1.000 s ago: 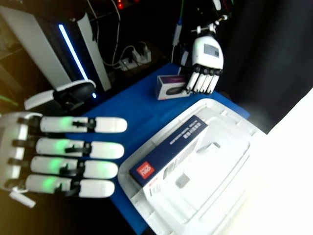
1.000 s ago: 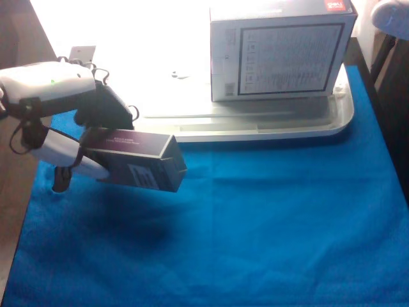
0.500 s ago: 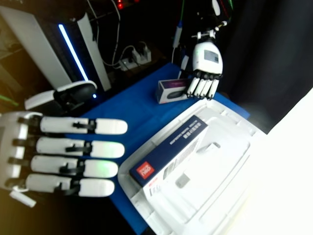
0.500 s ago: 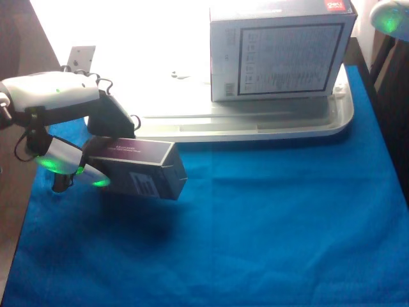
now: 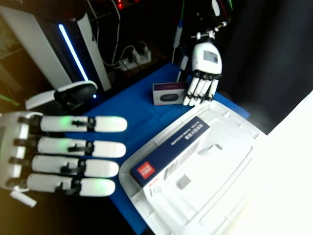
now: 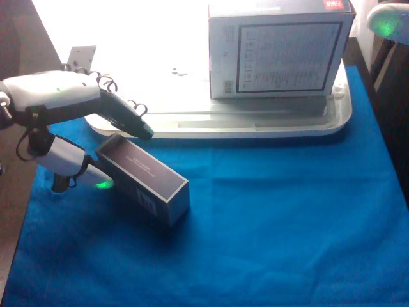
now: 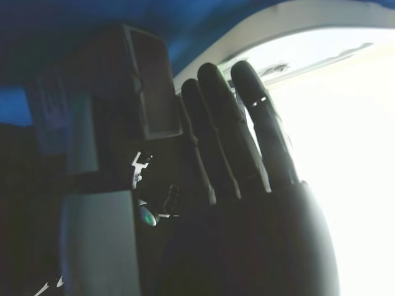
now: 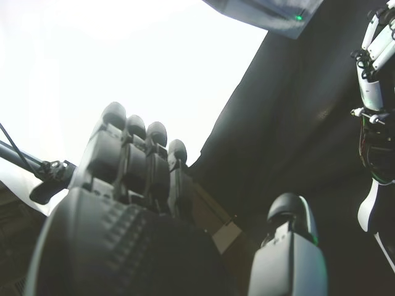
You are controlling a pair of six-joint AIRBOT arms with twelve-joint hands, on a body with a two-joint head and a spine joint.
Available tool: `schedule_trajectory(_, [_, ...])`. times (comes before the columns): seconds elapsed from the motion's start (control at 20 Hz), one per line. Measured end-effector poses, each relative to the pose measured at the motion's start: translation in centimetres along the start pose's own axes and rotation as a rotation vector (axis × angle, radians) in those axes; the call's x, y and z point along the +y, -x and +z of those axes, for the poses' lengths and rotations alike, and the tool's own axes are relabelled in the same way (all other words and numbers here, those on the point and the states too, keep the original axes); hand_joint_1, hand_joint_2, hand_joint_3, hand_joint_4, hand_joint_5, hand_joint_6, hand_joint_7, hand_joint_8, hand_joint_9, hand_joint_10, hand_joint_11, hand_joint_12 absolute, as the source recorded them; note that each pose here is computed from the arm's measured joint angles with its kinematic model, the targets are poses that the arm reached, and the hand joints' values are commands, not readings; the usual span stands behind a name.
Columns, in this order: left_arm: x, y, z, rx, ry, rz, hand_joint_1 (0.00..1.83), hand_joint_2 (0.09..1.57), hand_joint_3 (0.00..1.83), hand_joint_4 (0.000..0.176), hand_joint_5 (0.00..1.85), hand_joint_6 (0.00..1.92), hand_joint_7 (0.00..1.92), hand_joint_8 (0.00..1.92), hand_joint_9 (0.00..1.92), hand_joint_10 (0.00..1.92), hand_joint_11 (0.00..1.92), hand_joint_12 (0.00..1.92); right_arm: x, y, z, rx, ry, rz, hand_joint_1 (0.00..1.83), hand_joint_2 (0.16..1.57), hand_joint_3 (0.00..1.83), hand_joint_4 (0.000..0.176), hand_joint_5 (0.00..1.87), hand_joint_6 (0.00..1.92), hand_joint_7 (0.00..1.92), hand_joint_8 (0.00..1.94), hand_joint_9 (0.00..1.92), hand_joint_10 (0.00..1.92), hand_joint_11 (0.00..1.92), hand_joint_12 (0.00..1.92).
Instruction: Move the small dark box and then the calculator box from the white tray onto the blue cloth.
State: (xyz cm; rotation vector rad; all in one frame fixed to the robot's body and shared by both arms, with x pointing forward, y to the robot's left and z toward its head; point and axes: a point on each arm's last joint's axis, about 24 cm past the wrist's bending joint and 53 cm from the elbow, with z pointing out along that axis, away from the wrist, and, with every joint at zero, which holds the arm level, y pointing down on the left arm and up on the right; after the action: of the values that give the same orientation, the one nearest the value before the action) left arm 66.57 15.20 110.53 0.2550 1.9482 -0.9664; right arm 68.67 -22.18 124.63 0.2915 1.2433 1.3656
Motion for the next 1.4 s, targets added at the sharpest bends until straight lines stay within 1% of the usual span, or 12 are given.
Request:
schedule_trajectory(0.3, [-0.6, 1.3, -0.5, -0.040, -0.032, -0.027, 0.80, 0.96, 0.00, 0.000, 0.78, 0.02, 0.80, 0.02, 0.77, 0.06, 0.15, 1.28, 0.3, 1.6, 1.7, -0.027, 0.010, -0.019, 0.65, 0.74, 0.00, 0.072, 0.01, 0.00, 0.10, 0.00, 0.14, 0.01, 0.20, 0.12])
schedule_trajectory(0.45, [-1.3, 3.4, -1.6, -0.098, -0.055, -0.020, 0.89, 1.00, 0.00, 0.000, 0.79, 0.01, 0.81, 0.02, 0.77, 0.08, 0.23, 1.28, 0.7, 1.5, 4.2, -0.009, 0.012, -0.038, 0.64, 0.72, 0.00, 0.082, 0.04, 0.00, 0.15, 0.00, 0.19, 0.01, 0.19, 0.13])
schedule_trajectory(0.55, [-2.6, 5.3, -2.4, -0.157, -0.098, -0.005, 0.85, 1.07, 0.00, 0.000, 0.74, 0.00, 0.78, 0.01, 0.76, 0.12, 0.29, 1.26, 0.4, 0.6, 5.6, 0.024, -0.001, -0.045, 0.67, 0.70, 0.00, 0.074, 0.09, 0.00, 0.24, 0.01, 0.23, 0.00, 0.11, 0.46])
schedule_trajectory(0.6, [-3.2, 6.4, -2.6, -0.184, -0.115, 0.016, 0.73, 0.93, 0.00, 0.047, 0.54, 0.00, 0.65, 0.00, 0.65, 0.08, 0.12, 1.31, -0.5, 0.1, 6.0, 0.051, -0.030, -0.043, 0.71, 0.67, 0.00, 0.083, 0.13, 0.00, 0.31, 0.00, 0.33, 0.01, 0.13, 0.98])
schedule_trajectory(0.65, [-3.7, 7.2, -2.6, -0.205, -0.125, 0.030, 0.73, 0.93, 0.00, 0.047, 0.54, 0.00, 0.65, 0.00, 0.65, 0.08, 0.12, 1.31, -1.1, -0.3, 6.2, 0.067, -0.052, -0.041, 0.71, 0.67, 0.00, 0.083, 0.13, 0.00, 0.31, 0.00, 0.33, 0.01, 0.13, 0.98])
schedule_trajectory(0.75, [-5.3, 9.7, -3.0, -0.273, -0.168, 0.066, 0.70, 0.92, 0.00, 0.031, 0.41, 0.00, 0.55, 0.00, 0.57, 0.02, 0.06, 1.26, -2.9, -0.5, 6.4, 0.096, -0.117, -0.039, 0.72, 0.64, 0.00, 0.078, 0.15, 0.00, 0.36, 0.01, 0.41, 0.02, 0.13, 1.17])
schedule_trajectory(0.8, [-6.1, 11.4, -3.7, -0.337, -0.196, 0.060, 0.59, 0.92, 0.00, 0.075, 0.23, 0.00, 0.38, 0.00, 0.41, 0.00, 0.00, 1.00, -4.1, -0.3, 6.4, 0.101, -0.156, -0.042, 0.72, 0.64, 0.00, 0.064, 0.19, 0.00, 0.42, 0.01, 0.53, 0.03, 0.24, 1.18])
schedule_trajectory(0.9, [-6.2, 12.3, -4.4, -0.369, -0.205, 0.060, 0.53, 0.93, 0.00, 0.078, 0.20, 0.00, 0.33, 0.00, 0.38, 0.00, 0.00, 0.95, -5.4, -0.4, 6.4, 0.108, -0.195, -0.038, 0.70, 0.68, 0.00, 0.054, 0.18, 0.00, 0.37, 0.00, 0.44, 0.01, 0.13, 1.22])
schedule_trajectory(1.0, [-6.4, 13.3, -5.1, -0.416, -0.208, 0.065, 0.46, 0.96, 0.01, 0.125, 0.14, 0.00, 0.18, 0.00, 0.21, 0.00, 0.00, 0.60, -7.1, -0.9, 6.4, 0.125, -0.252, -0.022, 0.68, 0.74, 0.01, 0.020, 0.19, 0.00, 0.47, 0.01, 0.53, 0.02, 0.18, 1.10])
schedule_trajectory(1.1, [-6.9, 14.5, -6.3, -0.471, -0.231, 0.073, 0.46, 0.95, 0.00, 0.108, 0.21, 0.00, 0.30, 0.00, 0.32, 0.01, 0.04, 0.62, -7.8, -1.5, 6.6, 0.133, -0.271, -0.011, 0.64, 0.77, 0.00, 0.001, 0.21, 0.00, 0.45, 0.00, 0.55, 0.02, 0.17, 1.20])
schedule_trajectory(1.25, [-7.3, 15.9, -7.5, -0.533, -0.256, 0.055, 0.38, 0.98, 0.01, 0.115, 0.18, 0.00, 0.27, 0.00, 0.27, 0.00, 0.01, 0.59, -8.9, -2.6, 6.8, 0.148, -0.300, -0.007, 0.68, 0.76, 0.00, 0.054, 0.21, 0.00, 0.37, 0.00, 0.39, 0.00, 0.01, 1.19])
schedule_trajectory(1.4, [-7.9, 15.9, -7.9, -0.548, -0.285, 0.054, 0.52, 0.95, 0.00, 0.109, 0.26, 0.02, 0.33, 0.02, 0.32, 0.01, 0.07, 0.55, -9.4, -3.2, 6.9, 0.154, -0.315, -0.003, 0.69, 0.75, 0.00, 0.038, 0.24, 0.00, 0.43, 0.01, 0.44, 0.02, 0.08, 1.24])
